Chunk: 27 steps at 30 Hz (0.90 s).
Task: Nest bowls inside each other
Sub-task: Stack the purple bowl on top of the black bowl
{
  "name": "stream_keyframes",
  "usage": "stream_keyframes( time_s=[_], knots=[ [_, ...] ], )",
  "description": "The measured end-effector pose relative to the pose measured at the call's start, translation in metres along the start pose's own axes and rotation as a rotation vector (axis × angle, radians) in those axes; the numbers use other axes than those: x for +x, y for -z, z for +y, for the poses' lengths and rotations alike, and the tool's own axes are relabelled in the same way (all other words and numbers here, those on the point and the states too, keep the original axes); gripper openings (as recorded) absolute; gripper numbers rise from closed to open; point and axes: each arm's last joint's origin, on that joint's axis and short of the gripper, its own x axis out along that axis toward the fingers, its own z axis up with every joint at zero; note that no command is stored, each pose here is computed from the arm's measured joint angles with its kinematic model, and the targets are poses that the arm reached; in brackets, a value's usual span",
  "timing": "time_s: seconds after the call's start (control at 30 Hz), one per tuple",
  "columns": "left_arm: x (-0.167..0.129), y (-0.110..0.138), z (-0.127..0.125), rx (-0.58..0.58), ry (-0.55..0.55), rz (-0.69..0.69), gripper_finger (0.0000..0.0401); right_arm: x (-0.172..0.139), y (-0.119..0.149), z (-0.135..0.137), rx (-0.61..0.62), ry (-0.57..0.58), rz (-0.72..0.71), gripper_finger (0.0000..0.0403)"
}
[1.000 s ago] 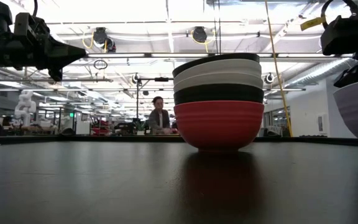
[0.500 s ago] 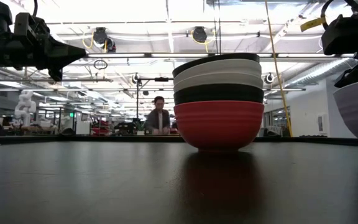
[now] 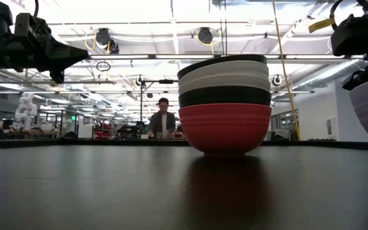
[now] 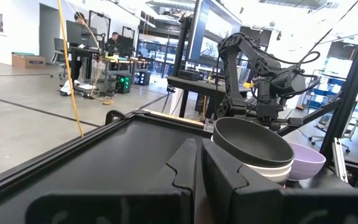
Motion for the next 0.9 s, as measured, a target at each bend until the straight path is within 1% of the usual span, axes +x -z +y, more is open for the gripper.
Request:
stream_keyframes(
  time_s=[0.2, 0.47, 0.63, 0.9],
  knots=[
    [0.000, 0.000, 0.000, 0.000, 0.000, 0.000, 0.0026, 0.000, 0.000, 0.000, -0.033, 0.001, -0.005, 0.0004],
    [0.000, 0.000, 0.000, 0.000, 0.000, 0.000, 0.0026, 0.000, -0.006, 0.005, -0.108, -0.043, -0.064, 0.0003],
    [0.000, 0.000, 0.000, -0.005, 0.000, 0.000, 0.0026, -0.001, -0.006, 0.004, -0.146, -0.025, -0.089, 0.0003],
    [0.000, 0.000, 0.000, -0.022, 0.000, 0.000, 0.0026, -0.017, -0.009, 0.002, -0.235, -0.004, -0.219, 0.0003]
  ],
)
